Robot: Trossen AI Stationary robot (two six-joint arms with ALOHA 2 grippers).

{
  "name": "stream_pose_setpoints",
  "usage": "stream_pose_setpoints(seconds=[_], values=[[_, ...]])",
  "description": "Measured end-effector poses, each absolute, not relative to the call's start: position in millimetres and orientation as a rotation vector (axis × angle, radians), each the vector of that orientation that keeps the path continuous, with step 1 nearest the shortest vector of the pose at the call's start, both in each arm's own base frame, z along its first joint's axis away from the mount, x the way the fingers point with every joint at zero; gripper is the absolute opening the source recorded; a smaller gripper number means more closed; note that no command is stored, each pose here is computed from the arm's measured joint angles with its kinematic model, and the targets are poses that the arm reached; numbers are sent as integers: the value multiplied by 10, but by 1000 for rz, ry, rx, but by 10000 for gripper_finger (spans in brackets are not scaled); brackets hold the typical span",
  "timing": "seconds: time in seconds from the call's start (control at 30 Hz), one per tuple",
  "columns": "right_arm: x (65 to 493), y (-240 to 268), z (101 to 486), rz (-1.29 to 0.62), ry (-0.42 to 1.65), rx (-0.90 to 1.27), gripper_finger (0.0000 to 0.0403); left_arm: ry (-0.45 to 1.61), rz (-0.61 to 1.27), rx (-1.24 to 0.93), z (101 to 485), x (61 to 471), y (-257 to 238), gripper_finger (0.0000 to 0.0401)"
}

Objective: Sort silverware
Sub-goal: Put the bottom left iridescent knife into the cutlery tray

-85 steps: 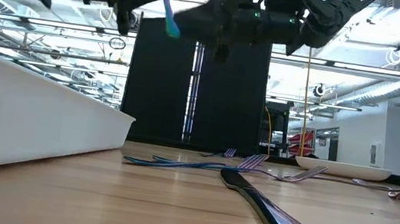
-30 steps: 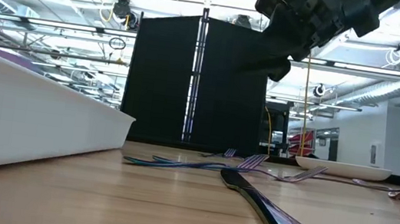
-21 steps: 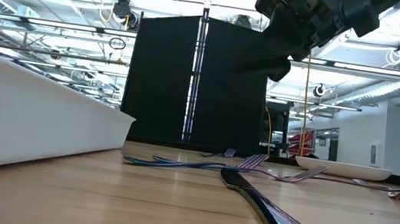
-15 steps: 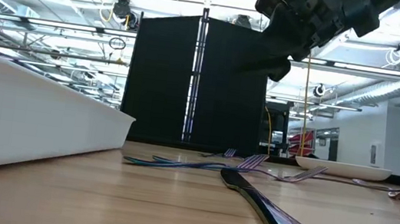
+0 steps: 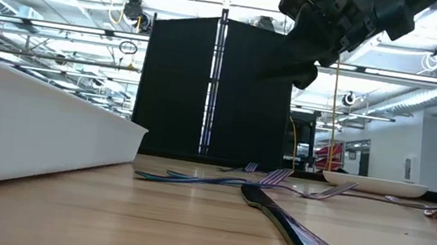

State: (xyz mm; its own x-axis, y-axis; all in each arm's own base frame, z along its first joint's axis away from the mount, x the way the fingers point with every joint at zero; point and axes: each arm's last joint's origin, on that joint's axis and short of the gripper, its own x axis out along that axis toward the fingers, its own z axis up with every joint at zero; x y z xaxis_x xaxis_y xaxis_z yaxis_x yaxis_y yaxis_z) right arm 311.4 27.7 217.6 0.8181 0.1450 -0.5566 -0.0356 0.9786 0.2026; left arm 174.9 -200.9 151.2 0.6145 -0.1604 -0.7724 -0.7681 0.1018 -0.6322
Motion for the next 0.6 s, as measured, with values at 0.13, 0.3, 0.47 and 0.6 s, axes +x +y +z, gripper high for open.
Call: stream_pose_setpoints(seconds=[0.13, 0.3, 0.47, 0.6], values=[[3114, 277, 2176, 97, 607, 188, 139, 840, 477, -1419, 1628, 1733, -1990, 114], [3114, 282, 2175, 102, 608, 191, 139, 765, 373, -1364, 1856, 1753, -1880, 114], [3106, 353, 2175, 121, 611, 195, 139, 641, 313, -1211, 2020, 1825, -1717, 114], [3082, 453, 2158, 135, 639, 233, 139, 655, 311, -1119, 1999, 1919, -1622, 113]])
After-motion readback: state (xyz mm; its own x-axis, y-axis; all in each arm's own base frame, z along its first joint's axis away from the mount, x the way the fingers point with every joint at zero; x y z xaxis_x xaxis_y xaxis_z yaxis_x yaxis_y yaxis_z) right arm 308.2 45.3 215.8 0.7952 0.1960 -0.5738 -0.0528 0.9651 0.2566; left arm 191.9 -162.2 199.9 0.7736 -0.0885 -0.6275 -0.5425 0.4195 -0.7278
